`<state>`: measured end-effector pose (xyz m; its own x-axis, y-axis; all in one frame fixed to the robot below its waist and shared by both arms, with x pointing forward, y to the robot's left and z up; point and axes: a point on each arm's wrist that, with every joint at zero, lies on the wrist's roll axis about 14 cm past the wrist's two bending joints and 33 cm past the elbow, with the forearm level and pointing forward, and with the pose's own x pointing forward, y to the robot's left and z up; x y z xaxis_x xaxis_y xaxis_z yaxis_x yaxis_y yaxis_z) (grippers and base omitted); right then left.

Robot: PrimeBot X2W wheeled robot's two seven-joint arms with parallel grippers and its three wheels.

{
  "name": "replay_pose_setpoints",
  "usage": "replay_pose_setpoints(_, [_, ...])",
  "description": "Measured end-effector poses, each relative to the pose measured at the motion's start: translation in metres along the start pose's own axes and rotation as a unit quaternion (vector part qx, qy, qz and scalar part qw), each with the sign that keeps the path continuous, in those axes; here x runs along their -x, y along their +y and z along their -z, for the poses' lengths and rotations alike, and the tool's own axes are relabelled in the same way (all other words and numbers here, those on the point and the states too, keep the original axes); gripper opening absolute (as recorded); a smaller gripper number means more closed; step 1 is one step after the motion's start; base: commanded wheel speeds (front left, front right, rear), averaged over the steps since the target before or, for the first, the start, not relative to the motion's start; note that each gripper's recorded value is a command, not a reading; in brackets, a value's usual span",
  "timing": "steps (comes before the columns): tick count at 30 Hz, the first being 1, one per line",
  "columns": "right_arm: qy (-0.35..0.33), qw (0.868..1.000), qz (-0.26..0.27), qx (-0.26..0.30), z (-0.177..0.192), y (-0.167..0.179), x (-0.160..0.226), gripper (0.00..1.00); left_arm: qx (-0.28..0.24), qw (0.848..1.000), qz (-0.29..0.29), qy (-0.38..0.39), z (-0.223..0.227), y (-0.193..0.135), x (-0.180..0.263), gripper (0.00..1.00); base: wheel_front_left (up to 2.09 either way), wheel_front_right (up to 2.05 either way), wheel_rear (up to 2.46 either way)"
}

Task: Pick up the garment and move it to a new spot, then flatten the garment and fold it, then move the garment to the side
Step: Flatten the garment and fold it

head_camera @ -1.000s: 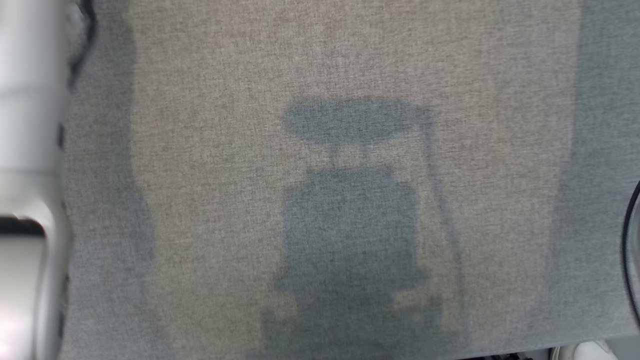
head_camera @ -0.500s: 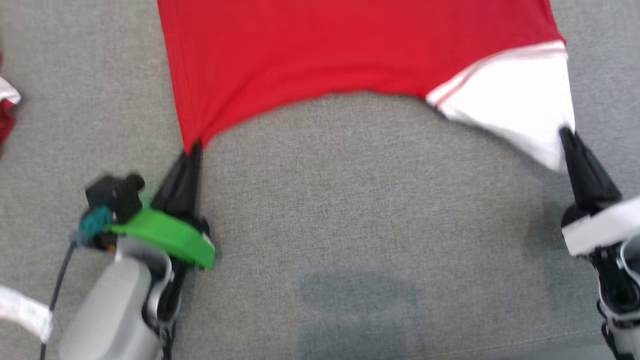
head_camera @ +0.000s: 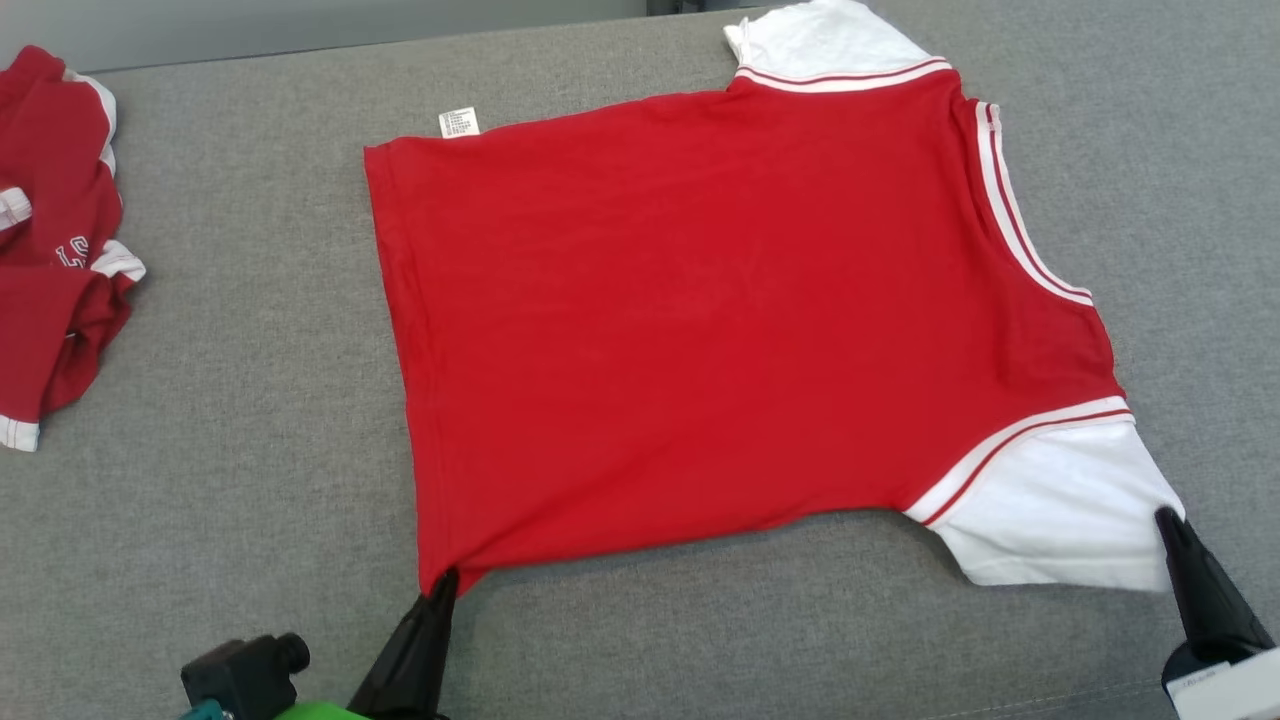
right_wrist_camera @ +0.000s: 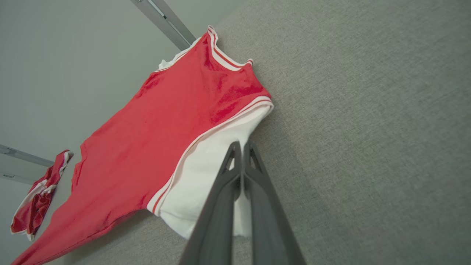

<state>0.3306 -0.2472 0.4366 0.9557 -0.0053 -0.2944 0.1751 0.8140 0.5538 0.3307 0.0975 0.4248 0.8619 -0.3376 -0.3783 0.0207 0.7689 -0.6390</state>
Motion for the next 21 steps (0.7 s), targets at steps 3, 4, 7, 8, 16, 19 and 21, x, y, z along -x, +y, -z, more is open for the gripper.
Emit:
replay_pose_setpoints(3, [-0.010, 0.999, -0.028, 0.017, -0.014, 0.014, -0.024, 0.00, -0.021, 1.000, 0.000, 0.008, -0.010, 0.002, -0.009, 0.00, 0.00, 0.00, 0.00])
replay_pose_setpoints(4, [-0.013, 0.999, -0.039, 0.026, -0.019, 0.020, -0.036, 0.00, -0.026, 1.000, 0.007, 0.009, -0.015, -0.002, -0.017, 0.00, 0.00, 0.00, 0.00])
replay_pose_setpoints(7, [-0.016, 0.997, -0.060, 0.046, -0.032, 0.032, -0.063, 0.00, -0.045, 0.998, 0.028, 0.016, -0.028, -0.011, -0.037, 0.00, 0.00, 0.00, 0.00])
replay_pose_setpoints(8, [-0.015, 0.996, -0.068, 0.051, -0.036, 0.038, -0.072, 0.00, -0.050, 0.998, 0.031, 0.014, -0.034, -0.014, -0.044, 0.00, 0.00, 0.00, 0.00])
replay_pose_setpoints(16, [0.001, 0.987, -0.122, 0.104, -0.057, 0.081, -0.134, 0.00, -0.077, 0.997, 0.021, 0.007, -0.068, -0.014, -0.086, 0.00, 0.00, 0.00, 0.00])
replay_pose_setpoints(19, [0.010, 0.985, -0.121, 0.126, -0.060, 0.087, -0.157, 0.00, -0.088, 0.996, 0.010, 0.014, -0.074, -0.007, -0.102, 0.00, 0.00, 0.00, 0.00])
replay_pose_setpoints(21, [0.025, 0.983, -0.118, 0.142, -0.054, 0.090, -0.172, 0.00, -0.093, 0.995, 0.005, 0.029, -0.071, -0.003, -0.113, 0.00, 0.00, 0.00, 0.00])
